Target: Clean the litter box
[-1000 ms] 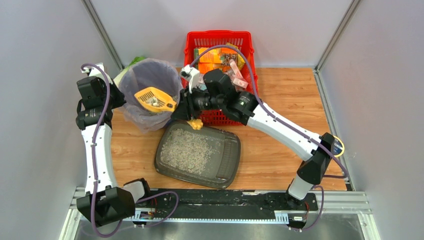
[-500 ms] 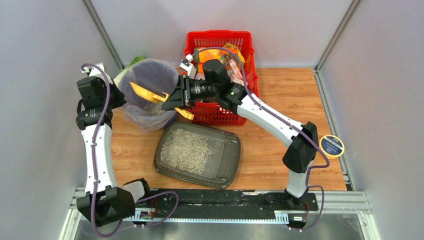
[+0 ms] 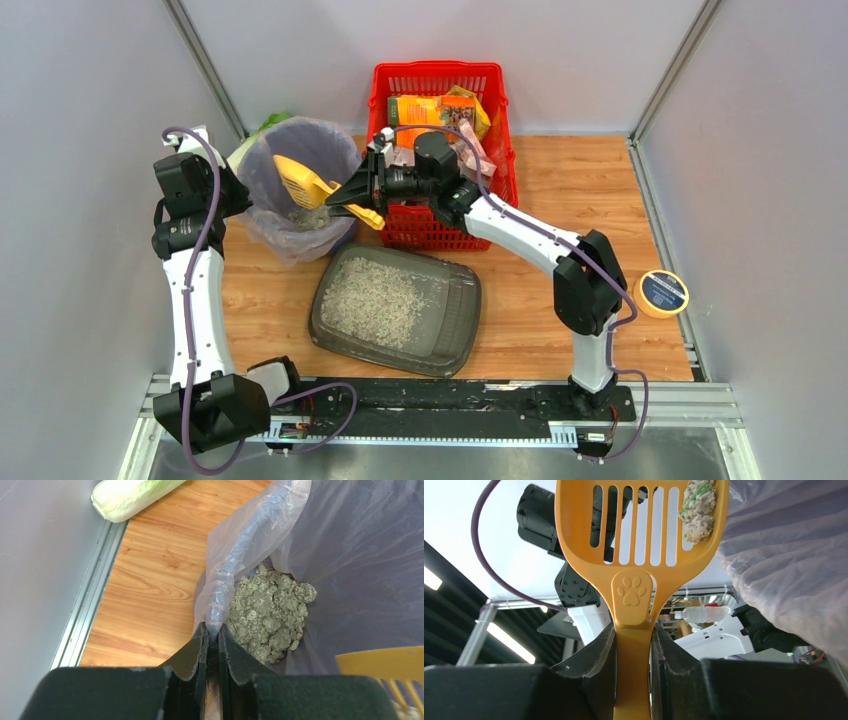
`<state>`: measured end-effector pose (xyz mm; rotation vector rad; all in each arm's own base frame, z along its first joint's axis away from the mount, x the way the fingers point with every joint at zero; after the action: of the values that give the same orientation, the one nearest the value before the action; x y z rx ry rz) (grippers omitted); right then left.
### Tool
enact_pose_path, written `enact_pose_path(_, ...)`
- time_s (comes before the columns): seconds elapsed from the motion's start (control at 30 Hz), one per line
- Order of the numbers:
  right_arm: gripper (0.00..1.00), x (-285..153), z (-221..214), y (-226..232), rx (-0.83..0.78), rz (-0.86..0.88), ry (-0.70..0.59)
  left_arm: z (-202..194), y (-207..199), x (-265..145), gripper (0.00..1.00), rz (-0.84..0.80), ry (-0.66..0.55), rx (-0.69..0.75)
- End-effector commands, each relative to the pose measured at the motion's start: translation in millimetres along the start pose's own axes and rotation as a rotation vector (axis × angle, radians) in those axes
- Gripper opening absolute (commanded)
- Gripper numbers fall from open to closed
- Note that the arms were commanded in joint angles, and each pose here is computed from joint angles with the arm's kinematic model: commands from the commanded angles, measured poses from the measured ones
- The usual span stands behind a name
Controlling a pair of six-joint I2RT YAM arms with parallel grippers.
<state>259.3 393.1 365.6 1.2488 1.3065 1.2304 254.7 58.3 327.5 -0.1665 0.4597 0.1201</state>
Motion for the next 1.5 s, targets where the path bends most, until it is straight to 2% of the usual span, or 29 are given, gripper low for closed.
enact_pose_path(0.0,0.00,-3.3,2.5,5.9,0.074,0.078,0.024,-16.2,-15.0,-4.1,0.00,-0.119,0.078,-0.005)
enact_pose_path(0.3,0.00,-9.5,12.2,-4.6,0.122,0.121,-0.029,-16.9,-14.2,-3.9,0.00,-0.115,0.080,-0.003)
enact_pose_path(0.67,0.01,-12.6,26.8,-29.1,0.300,0.197,-0.082,-16.5,-13.9,-4.5,0.00,-0.110,0.078,-0.001)
enact_pose_path(0.97,0.01,-14.8,19.3,0.6,0.186,0.246,-0.055,-16.3,-14.4,-4.9,0.00,-0.112,0.077,0.000)
enact_pose_path(1.2,0.00,-20.5,20.4,-23.5,0.256,0.255,-0.084,-16.6,-14.1,-5.2,0.00,-0.110,0.077,-0.002)
enact_pose_path(1.37,0.00,-23.3,26.9,-54.1,0.342,0.233,-0.156,-16.8,-14.0,-4.7,0.00,-0.109,0.078,0.002)
enact_pose_path(1.47,0.00,-23.7,26.4,-52.5,0.337,0.238,-0.157,-16.6,-13.9,-5.0,0.00,-0.107,0.078,0.002)
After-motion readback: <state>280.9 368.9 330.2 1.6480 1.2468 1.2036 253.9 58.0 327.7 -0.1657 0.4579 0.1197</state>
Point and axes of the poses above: each gripper's point midway between its finger pads, its own x axis out along the fingers, its own y axis along the line the jaws close on, z = x × y, the point moved 9 cm from there along -x, back along the fingers, and after that the axes turned 4 degrees about x, right-handed, at the moved point
